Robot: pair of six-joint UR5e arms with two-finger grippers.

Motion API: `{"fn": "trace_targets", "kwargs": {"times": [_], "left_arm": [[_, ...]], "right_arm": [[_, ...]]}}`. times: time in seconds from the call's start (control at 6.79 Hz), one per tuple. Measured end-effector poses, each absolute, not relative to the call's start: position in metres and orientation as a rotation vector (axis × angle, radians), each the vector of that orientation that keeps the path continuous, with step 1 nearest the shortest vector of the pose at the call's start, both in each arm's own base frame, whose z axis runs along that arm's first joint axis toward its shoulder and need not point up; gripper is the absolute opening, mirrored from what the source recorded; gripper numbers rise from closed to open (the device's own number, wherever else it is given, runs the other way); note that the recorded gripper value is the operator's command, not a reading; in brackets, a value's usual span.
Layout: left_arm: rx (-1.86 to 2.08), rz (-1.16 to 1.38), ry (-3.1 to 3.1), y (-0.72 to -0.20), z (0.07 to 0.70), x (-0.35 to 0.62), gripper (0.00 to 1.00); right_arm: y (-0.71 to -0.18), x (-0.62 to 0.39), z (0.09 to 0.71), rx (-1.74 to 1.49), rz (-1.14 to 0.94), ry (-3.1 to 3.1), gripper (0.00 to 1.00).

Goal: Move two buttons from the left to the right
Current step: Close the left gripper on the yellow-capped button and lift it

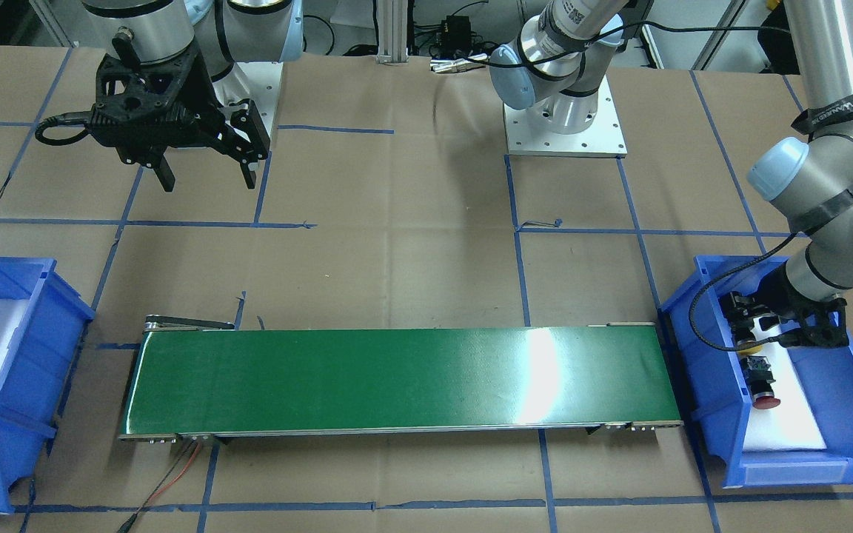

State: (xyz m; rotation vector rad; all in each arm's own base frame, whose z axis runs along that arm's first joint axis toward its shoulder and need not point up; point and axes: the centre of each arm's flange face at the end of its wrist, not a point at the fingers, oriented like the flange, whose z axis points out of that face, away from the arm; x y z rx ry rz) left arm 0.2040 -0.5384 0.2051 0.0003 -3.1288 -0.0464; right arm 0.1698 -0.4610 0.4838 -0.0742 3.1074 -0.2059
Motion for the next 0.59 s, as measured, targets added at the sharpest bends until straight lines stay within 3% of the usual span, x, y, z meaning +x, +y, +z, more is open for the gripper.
{"fn": "trace_targets", "kwargs": {"times": [0.44,0.59], "left_arm": [[0.005,-0.052,-3.133,-0.5365,0.2024,0.2035,0.20],[0.009,-0.047,-3.135,-0.5373,0.2040,0.2040,0.07]], "right_arm": [[-0.4608,0.1698,0.4835,-0.074,-0.204,3.108,1.00],[-0.4608,0.1698,0.4833,-0.074,-0.203,3.108,1.00]]}}
